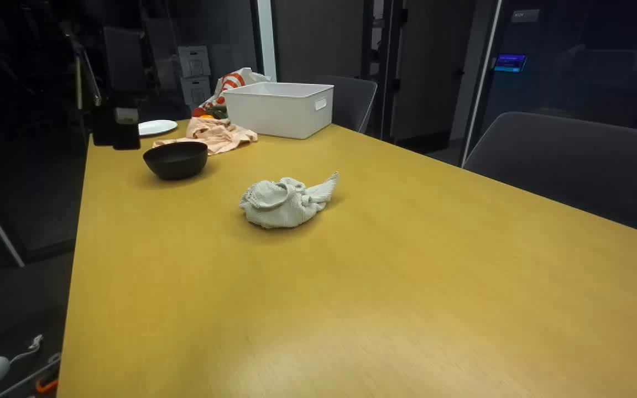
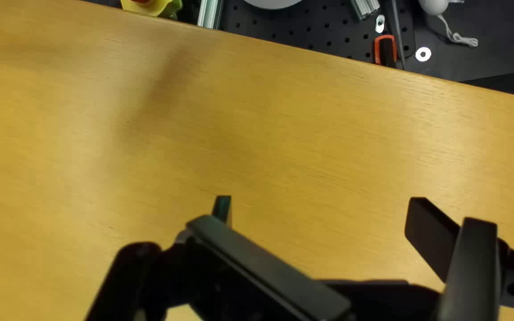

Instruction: Unfold the towel on the right.

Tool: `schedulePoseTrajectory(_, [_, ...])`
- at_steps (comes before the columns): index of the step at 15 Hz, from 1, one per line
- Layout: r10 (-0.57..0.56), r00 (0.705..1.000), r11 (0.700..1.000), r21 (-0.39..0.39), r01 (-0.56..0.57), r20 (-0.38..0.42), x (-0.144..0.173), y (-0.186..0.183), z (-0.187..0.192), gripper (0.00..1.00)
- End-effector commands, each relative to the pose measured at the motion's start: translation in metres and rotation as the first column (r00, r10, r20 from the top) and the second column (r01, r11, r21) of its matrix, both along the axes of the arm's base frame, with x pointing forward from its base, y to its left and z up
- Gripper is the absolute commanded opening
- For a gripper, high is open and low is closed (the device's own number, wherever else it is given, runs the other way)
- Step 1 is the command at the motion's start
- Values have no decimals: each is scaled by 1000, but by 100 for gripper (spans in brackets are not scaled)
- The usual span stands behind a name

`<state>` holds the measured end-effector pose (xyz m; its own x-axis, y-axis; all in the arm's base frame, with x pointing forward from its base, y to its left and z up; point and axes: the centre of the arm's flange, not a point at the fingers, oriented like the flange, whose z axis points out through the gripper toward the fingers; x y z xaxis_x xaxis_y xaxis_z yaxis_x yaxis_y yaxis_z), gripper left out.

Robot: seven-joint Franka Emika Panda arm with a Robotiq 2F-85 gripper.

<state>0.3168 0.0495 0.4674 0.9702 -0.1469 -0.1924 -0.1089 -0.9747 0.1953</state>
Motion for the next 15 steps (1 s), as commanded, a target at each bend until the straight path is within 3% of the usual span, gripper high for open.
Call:
schedulePoseTrajectory(1, [0, 1000, 1000, 0, 0, 4, 1, 0, 2, 100])
schedulePoseTrajectory(6, [1, 1000, 1000, 5, -1, 14, 3, 3, 3, 100])
schedulePoseTrajectory(15, [107, 960, 994, -10, -109, 257, 88, 38, -53, 100])
